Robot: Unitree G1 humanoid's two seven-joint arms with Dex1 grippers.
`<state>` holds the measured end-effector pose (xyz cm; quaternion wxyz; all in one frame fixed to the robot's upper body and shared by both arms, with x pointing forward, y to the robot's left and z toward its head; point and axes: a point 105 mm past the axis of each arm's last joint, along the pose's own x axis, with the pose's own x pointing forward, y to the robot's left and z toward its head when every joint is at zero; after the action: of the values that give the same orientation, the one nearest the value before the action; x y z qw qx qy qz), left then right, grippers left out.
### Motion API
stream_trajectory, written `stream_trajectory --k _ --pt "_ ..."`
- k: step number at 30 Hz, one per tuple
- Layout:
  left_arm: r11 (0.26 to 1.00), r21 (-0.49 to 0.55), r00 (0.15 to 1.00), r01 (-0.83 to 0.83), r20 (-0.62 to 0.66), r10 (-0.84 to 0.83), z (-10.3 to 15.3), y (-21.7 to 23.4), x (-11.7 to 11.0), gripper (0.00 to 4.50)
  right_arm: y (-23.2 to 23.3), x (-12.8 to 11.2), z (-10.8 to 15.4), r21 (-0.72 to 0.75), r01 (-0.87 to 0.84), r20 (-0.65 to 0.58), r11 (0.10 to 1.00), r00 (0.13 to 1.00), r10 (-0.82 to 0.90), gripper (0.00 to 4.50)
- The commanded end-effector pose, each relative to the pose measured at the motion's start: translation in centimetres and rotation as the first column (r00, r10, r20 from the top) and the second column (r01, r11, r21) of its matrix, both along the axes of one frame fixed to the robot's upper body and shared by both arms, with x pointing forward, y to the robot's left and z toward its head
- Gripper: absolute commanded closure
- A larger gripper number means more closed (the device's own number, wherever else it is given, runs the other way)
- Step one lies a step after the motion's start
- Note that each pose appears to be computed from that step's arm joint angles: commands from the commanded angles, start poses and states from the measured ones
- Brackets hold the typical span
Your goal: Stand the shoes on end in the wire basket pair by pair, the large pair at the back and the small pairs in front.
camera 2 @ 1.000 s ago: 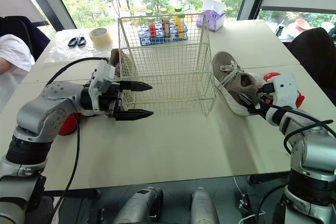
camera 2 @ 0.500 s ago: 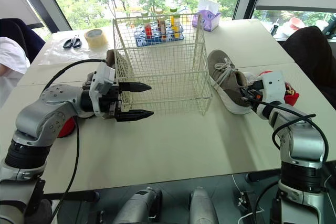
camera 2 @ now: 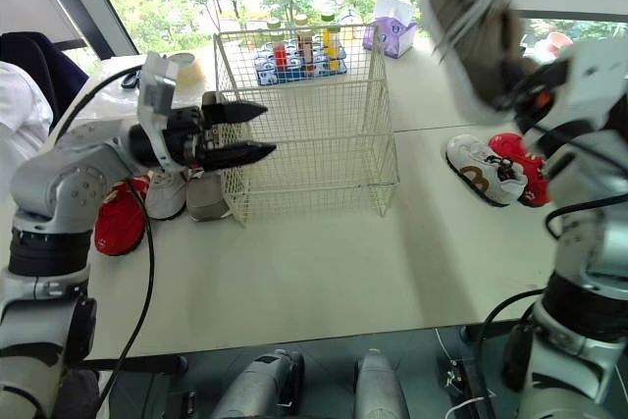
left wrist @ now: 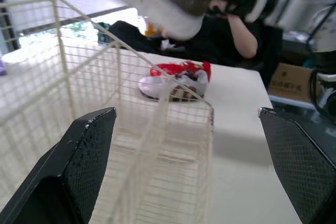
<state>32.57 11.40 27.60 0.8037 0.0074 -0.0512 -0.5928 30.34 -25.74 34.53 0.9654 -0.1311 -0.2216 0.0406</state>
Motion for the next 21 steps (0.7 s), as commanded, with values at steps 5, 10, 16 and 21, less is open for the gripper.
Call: stream_trajectory --k 5,10,16,21 --pt "0.992 -0.122 0.999 -0.04 0.002 0.041 4.3 1.7 2.3 0.0 8.2 -3.5 2.7 -0.508 -0.3 0.036 0.807 0.929 0.368 4.34" --pt "0.98 -0.196 0.999 -0.042 -0.018 0.039 6.3 2.6 3.1 0.0 10.1 -3.6 2.7 -0.698 -0.285 0.049 0.657 0.897 0.44 4.34" --pt "0.98 -0.172 0.995 -0.095 -0.037 0.09 6.4 3.9 3.2 0.0 11.3 -3.3 1.6 -0.798 -0.28 0.043 0.534 0.857 0.513 4.34" --pt "0.97 -0.231 0.997 -0.074 -0.04 0.067 7.6 4.6 2.4 0.0 12.0 -2.8 1.2 -0.84 -0.272 0.039 0.469 0.833 0.552 4.34"
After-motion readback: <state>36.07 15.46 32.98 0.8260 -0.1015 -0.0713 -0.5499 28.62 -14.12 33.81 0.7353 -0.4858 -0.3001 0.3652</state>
